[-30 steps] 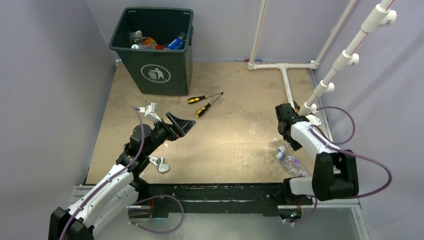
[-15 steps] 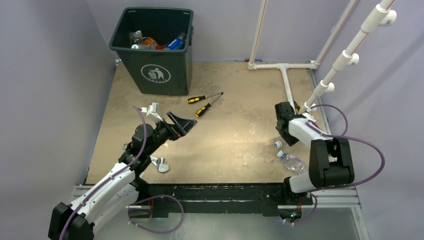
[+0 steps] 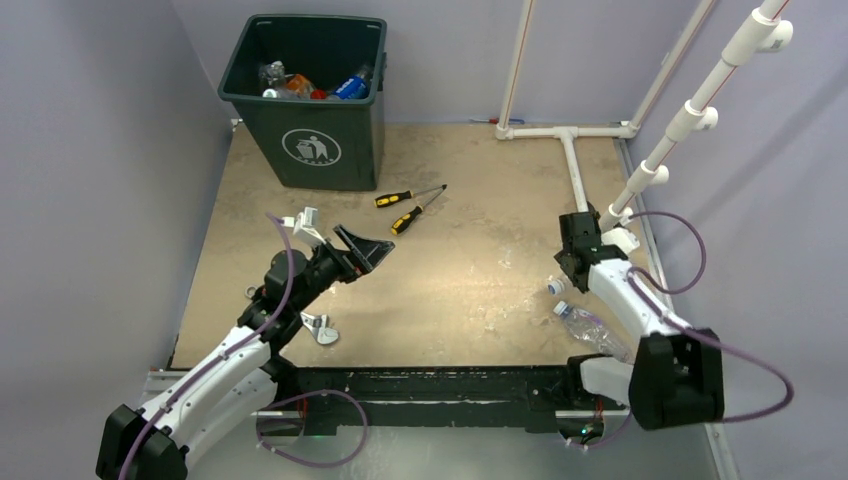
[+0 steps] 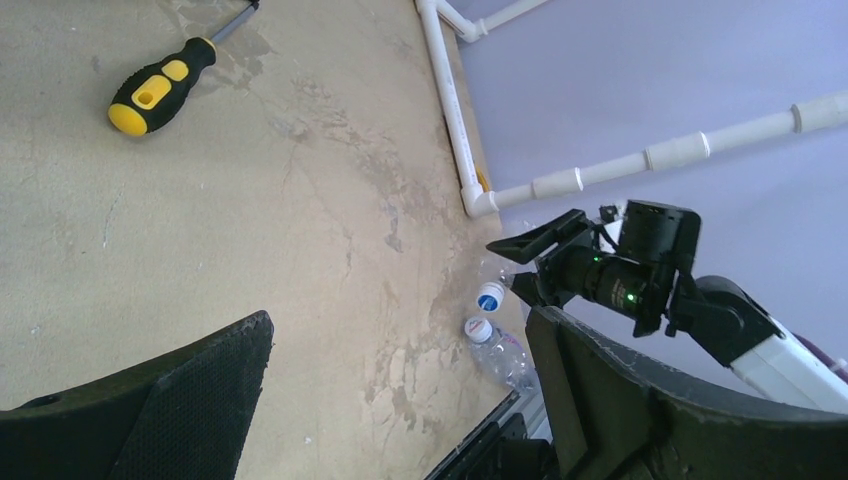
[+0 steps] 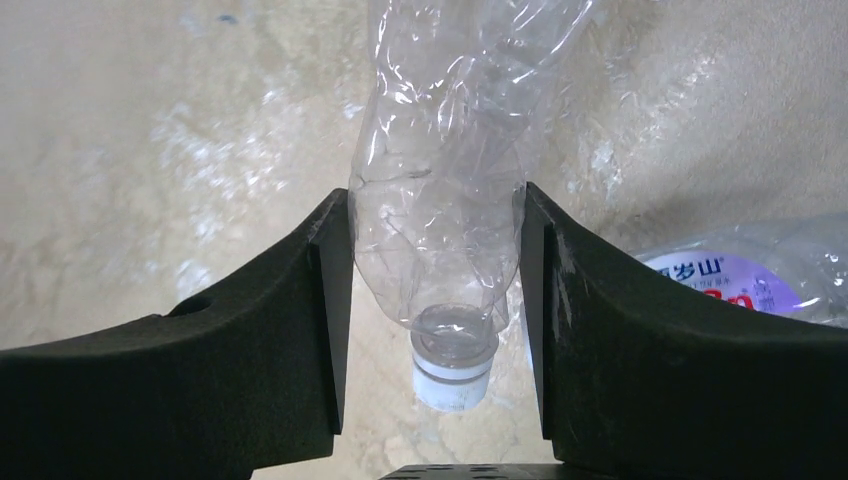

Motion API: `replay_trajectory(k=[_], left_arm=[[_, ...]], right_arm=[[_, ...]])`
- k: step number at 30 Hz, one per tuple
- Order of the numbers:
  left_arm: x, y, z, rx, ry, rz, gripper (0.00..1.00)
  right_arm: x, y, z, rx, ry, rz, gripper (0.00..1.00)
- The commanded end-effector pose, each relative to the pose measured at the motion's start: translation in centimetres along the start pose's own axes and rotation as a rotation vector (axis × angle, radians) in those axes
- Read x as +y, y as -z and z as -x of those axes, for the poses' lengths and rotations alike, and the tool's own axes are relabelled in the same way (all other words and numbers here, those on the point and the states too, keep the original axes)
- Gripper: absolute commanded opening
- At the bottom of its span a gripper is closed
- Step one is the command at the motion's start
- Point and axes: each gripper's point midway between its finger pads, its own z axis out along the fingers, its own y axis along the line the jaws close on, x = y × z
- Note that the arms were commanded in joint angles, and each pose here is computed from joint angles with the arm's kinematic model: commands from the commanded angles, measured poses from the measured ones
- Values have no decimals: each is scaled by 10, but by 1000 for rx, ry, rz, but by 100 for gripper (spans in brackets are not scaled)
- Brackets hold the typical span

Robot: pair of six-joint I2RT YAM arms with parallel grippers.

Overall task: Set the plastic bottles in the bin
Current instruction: Pick up the plastic bottle at the center of the board.

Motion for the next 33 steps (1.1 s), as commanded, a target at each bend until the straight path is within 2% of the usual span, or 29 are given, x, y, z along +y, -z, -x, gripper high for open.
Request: replay_trajectory(k=[1,3,8,10,13,17,19,23,26,29,33], left_arm=[[-16,1,7,-24,11,-55,99],[-17,0,9,-27,11,-54,99],[-24,-1,13,-26,13,-47,99],[-28,0,18,-34,11,-48,99],[-39,1,28,-52,-12,-46,99],[-63,5,50,-97,-77,-68,99],[-77,7,60,-120,-114,-97,99],[-103,12,68,-130,-178,-178,99],[-123,18,63,-99,-258,-274,99],[-150,34,52,-44,-368,-431,99],[-172,57,44,-20,-447,-558,99]], right_arm=[[7,37,3,3,14,155,39],[25,65,-3,6,25,271,36],[40,106,-34,139,84,413,29],[50,129,-42,195,124,539,27],[75,173,-47,249,205,807,23],[102,257,-68,298,340,1317,9],[105,290,-80,244,416,1502,6],[104,337,-122,206,572,1711,1],[103,373,-144,148,681,1835,0],[101,405,-148,70,714,1978,0],[98,419,-141,-29,675,2100,0]])
